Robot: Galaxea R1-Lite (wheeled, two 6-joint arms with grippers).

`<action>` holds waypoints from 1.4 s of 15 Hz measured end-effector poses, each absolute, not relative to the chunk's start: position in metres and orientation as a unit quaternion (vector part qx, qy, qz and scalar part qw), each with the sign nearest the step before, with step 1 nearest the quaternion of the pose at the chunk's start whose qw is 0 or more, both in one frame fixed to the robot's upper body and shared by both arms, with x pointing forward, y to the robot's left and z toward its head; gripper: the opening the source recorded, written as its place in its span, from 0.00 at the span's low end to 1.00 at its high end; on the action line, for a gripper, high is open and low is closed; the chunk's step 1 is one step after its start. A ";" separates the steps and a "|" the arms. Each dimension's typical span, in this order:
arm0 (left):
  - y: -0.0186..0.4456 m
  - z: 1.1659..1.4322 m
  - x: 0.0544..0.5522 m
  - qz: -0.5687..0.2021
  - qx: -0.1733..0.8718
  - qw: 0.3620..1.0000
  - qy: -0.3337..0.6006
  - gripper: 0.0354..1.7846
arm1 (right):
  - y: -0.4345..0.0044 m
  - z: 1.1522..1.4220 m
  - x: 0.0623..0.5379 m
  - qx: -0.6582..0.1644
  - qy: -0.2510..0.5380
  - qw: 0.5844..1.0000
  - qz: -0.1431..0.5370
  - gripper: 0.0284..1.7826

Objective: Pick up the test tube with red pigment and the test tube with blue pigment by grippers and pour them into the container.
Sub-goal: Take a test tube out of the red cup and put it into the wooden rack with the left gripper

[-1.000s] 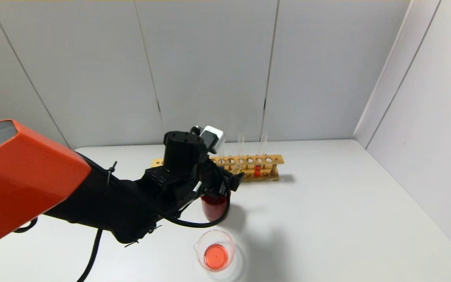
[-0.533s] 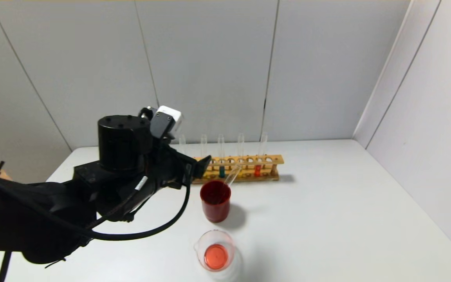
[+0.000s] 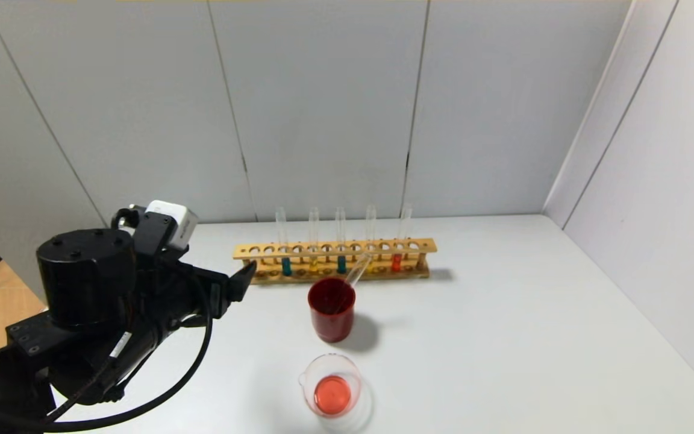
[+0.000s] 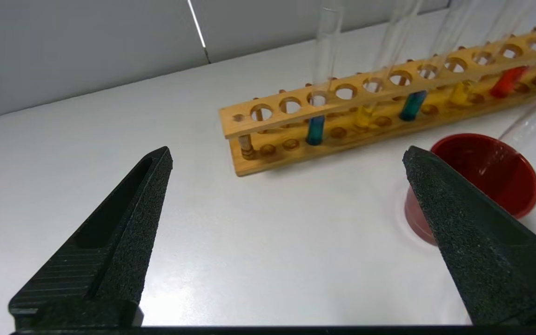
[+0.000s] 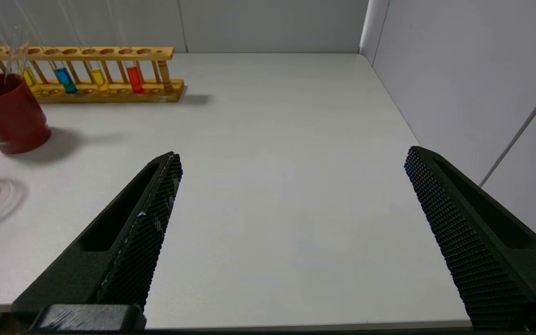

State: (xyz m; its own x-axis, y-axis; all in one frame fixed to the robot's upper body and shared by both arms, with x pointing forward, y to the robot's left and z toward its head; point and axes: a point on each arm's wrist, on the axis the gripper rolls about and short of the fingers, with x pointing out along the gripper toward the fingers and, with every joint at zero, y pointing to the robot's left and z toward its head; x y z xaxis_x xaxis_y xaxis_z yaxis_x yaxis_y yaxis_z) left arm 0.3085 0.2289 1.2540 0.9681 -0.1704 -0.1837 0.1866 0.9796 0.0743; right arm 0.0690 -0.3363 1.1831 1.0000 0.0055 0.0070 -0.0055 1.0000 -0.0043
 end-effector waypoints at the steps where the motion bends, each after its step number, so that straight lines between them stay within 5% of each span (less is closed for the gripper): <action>1: 0.230 1.251 0.310 -0.087 0.040 0.992 0.087 0.98 | -0.336 1.183 0.069 -0.002 -0.003 1.000 0.003 0.98; 21: 0.191 1.199 0.439 -0.105 -0.015 0.990 0.089 0.98 | -0.336 1.183 0.069 -0.002 -0.003 1.000 0.003 0.98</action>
